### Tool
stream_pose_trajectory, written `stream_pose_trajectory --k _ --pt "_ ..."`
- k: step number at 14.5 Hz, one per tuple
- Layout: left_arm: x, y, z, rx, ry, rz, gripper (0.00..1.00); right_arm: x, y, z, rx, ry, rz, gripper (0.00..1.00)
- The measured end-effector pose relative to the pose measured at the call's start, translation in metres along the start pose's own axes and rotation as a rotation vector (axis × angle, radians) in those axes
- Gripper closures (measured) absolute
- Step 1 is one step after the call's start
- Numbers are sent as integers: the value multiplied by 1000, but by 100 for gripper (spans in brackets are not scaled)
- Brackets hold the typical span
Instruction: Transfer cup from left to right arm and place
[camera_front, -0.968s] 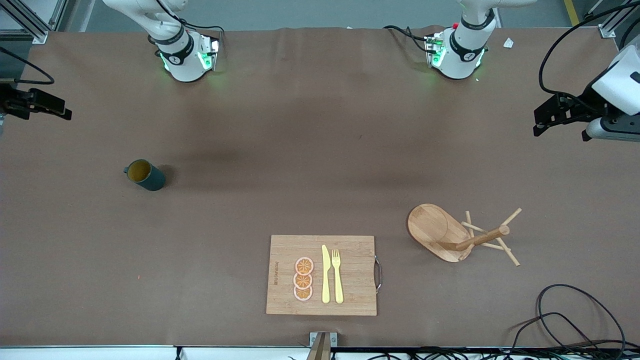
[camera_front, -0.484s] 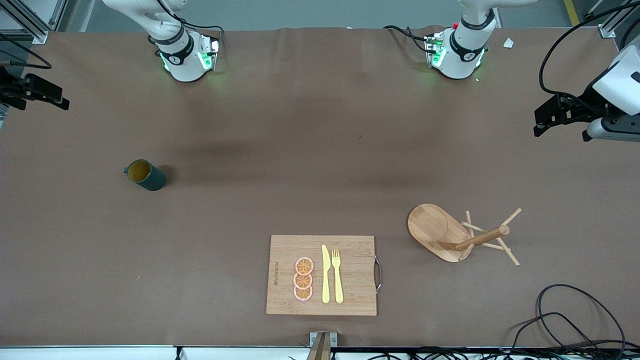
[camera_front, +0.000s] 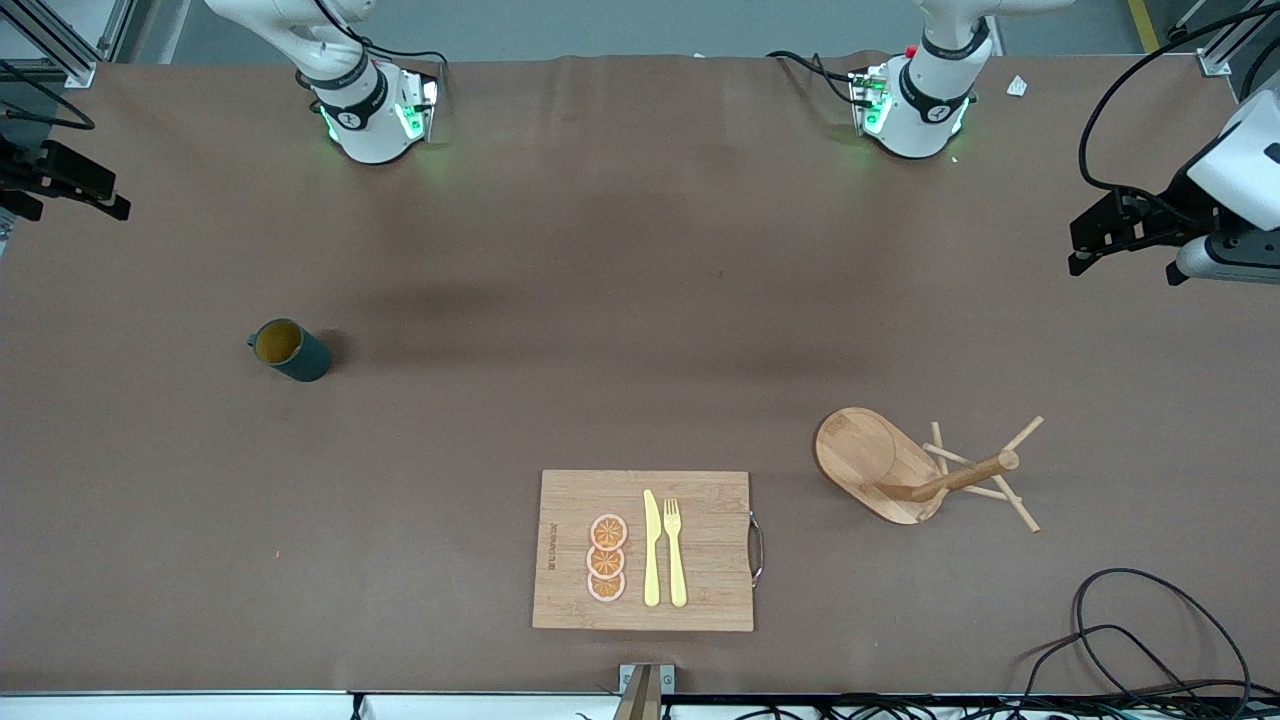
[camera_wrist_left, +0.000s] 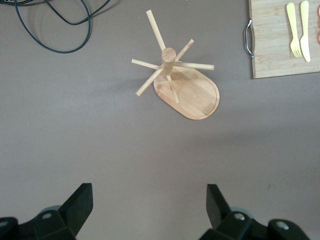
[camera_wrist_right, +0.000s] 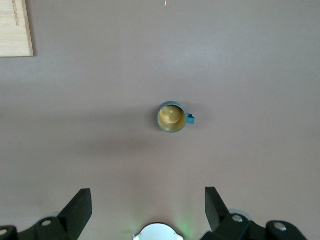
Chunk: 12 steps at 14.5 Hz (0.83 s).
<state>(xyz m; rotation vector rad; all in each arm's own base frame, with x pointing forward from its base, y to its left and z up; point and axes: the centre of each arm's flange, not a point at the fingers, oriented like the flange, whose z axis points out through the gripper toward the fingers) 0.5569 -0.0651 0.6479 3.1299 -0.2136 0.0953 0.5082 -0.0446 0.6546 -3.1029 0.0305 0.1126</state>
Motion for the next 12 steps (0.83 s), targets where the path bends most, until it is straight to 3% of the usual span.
stream_pose_trajectory --k 12 --pt "0 -1 0 0 2 -1 0 -7 4 -3 3 -15 16 0"
